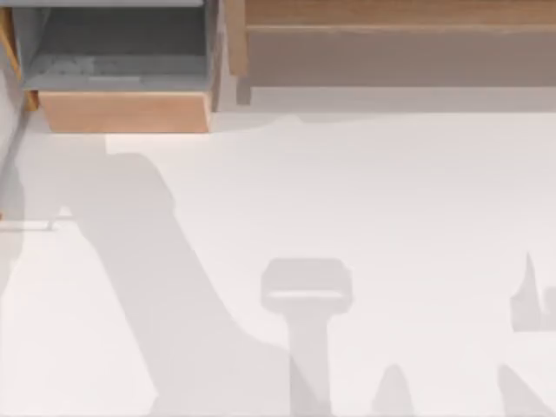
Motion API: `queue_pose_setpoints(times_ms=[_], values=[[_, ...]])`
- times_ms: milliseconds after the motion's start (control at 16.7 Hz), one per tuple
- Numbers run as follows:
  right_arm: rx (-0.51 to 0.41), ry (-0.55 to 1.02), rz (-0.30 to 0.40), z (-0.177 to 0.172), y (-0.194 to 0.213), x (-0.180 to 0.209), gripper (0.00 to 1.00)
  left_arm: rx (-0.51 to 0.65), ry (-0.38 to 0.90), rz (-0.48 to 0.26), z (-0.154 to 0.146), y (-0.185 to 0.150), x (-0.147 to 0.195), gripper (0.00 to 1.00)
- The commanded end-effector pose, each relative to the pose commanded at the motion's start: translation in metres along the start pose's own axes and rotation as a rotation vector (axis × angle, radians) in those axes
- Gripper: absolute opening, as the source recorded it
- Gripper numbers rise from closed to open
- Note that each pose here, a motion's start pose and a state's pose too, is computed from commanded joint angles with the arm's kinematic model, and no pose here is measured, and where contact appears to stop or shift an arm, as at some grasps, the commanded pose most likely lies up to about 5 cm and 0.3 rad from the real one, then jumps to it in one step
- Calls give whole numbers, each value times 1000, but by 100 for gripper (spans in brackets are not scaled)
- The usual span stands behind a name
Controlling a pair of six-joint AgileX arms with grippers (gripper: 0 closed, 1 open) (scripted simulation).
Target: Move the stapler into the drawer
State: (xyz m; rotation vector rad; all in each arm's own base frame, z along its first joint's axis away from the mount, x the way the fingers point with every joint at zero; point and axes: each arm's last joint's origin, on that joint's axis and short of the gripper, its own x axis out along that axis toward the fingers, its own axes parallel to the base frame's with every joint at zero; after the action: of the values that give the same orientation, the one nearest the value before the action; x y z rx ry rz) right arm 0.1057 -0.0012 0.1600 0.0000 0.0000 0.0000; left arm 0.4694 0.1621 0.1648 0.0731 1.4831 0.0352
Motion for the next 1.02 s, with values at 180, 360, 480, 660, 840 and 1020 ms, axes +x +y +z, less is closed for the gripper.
queue_pose_setpoints(times_ms=[180,360,480,660,840,1020], values=[[0,0,0,0,0,0,100,-1,22,-17,-2,0,2,0],[0,0,0,0,0,0,100,-1,22,-17,-2,0,2,0],[0,0,0,0,0,0,100,4,20,-15,-1,-2,2,0],[0,0,0,0,0,0,100,-15,-17,-11,0,2,3,0],[0,0,0,0,0,0,100,-15,-37,-11,1,5,5,0],[0,0,0,0,0,0,100,-4,-29,-5,1,5,7,0]])
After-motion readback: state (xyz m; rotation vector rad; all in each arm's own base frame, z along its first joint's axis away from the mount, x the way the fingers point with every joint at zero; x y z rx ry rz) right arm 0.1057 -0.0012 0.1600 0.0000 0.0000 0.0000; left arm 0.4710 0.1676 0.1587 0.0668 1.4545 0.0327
